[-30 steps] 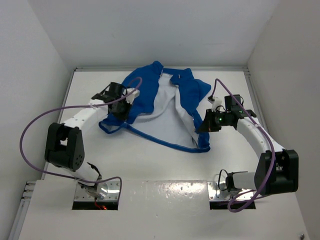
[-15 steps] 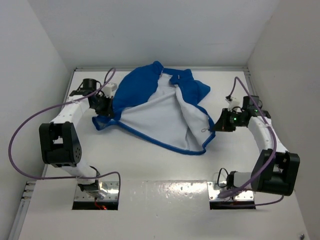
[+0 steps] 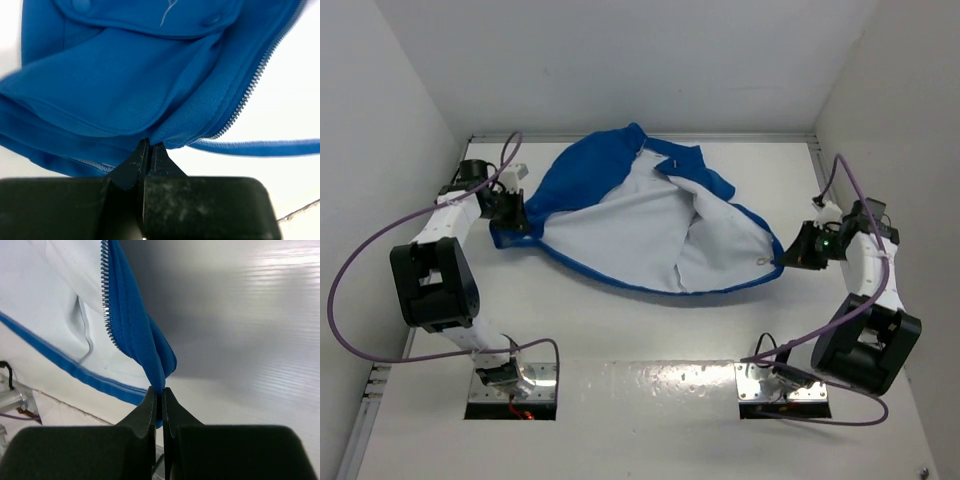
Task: Zip up the jacket
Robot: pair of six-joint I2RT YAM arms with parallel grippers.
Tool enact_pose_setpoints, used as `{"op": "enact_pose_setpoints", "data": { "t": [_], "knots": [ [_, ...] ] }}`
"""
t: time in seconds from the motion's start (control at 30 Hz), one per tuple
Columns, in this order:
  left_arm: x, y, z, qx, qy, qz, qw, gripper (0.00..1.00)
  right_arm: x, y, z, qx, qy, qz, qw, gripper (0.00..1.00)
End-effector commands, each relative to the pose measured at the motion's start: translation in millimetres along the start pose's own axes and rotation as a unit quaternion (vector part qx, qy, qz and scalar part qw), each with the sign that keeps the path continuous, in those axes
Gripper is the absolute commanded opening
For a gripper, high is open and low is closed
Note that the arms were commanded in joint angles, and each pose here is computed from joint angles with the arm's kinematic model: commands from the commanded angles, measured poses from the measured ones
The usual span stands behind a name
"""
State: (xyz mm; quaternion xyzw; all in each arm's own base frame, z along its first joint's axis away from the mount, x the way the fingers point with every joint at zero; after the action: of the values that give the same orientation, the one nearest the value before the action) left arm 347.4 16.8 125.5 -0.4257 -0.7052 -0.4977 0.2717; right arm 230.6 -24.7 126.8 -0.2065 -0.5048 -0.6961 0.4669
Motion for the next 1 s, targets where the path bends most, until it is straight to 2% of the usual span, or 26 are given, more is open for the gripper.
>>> {"op": "enact_pose_setpoints", "data": {
  "t": [0.0, 0.3, 0.67, 0.97],
  "knots": [
    [6, 20, 22, 0.023, 0.013, -0.036, 0.999, 0.01, 20, 15, -18, 0.022, -0.032, -0.023, 0.999, 0.0],
    [11, 30, 32, 0.056, -0.005, -0.051, 0.997, 0.06, 34, 19, -41, 0.025, -0.049, -0.025, 0.998, 0.0],
    [12, 44, 34, 0.06, -0.013, -0.062, 0.996, 0.06, 40, 16, -51, 0.029, -0.055, -0.028, 0.998, 0.0],
    [12, 58, 38, 0.066, -0.03, -0.064, 0.995, 0.11, 45, 16, -58, 0.032, -0.058, -0.029, 0.997, 0.0]
  ]
}}
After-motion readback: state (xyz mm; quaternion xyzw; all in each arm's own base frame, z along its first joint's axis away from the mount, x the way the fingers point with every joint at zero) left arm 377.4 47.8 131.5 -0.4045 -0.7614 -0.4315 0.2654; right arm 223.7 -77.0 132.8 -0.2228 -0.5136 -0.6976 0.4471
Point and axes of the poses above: each gripper's point midway between its finger pads, its own x axis back along the fingers, its own z axis along the line the jaws close on, y = z × x, the point moved 3 cm from there along x, back along the fingers, and after that the axes turned 13 degrees about x, right-handed, at the moved point
